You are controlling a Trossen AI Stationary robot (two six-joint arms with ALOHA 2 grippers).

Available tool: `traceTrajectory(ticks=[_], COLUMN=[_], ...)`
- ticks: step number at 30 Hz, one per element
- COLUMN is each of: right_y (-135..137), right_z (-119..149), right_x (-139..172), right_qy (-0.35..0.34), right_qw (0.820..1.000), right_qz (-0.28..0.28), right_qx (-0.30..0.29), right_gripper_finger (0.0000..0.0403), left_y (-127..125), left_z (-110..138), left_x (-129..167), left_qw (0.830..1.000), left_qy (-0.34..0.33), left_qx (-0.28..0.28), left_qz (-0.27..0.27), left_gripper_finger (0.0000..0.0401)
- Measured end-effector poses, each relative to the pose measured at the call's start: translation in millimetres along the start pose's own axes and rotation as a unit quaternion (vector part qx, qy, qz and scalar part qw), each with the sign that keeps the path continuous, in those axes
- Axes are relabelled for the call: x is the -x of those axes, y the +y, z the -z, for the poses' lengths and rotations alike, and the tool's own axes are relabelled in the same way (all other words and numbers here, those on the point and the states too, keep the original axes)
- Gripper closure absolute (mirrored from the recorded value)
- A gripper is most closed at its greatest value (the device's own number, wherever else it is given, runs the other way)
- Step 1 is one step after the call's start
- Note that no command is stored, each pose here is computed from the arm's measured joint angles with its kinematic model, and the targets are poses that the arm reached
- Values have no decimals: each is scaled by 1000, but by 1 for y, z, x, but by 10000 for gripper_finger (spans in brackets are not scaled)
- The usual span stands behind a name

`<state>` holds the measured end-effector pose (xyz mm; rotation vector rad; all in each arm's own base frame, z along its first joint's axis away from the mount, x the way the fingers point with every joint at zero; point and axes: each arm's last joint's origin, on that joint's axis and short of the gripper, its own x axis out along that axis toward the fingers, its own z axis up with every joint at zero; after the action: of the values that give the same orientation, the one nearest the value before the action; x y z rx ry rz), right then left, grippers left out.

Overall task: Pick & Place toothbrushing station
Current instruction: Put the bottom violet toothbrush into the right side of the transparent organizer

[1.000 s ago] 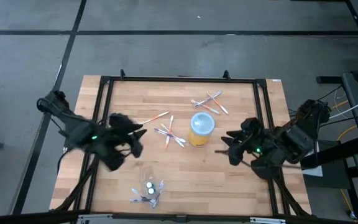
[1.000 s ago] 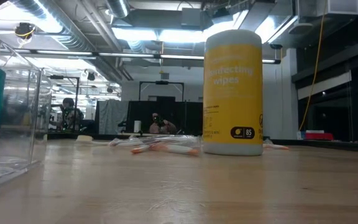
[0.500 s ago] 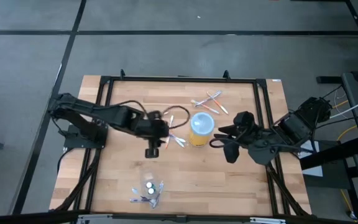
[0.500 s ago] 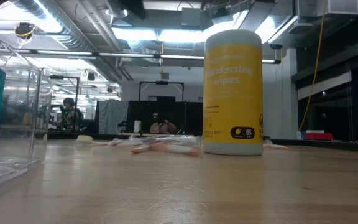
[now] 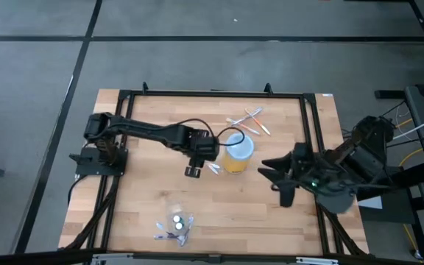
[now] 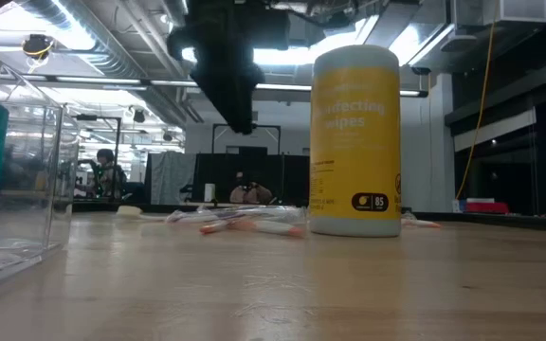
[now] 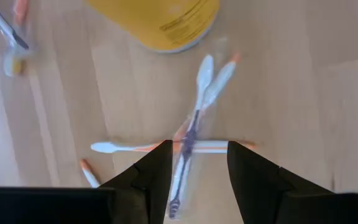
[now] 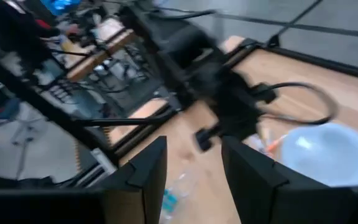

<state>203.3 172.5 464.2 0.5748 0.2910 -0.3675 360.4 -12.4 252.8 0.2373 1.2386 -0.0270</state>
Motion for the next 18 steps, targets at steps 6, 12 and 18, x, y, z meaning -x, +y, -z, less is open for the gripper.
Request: traceTrajectory(ticks=[6,12,18], right_y=[9,21,29], right_z=[5,9,11], right_x=[12,29,44], right_qy=[-11,-33,-65], right_qw=[999,997,994], right_qz=[-31,-72,-87], right_qx=[-11,-3,3], right_gripper_finger=[248,248,248], left_y=[19,29,29], left_z=[-4,-2,-2], left_x=[-24,-44,-51], left_qw=[999,997,996], left_qy=[-9,12,15], left_qx=[27,51,58], left_qz=[36,61,70], left_gripper_finger=[253,253,253])
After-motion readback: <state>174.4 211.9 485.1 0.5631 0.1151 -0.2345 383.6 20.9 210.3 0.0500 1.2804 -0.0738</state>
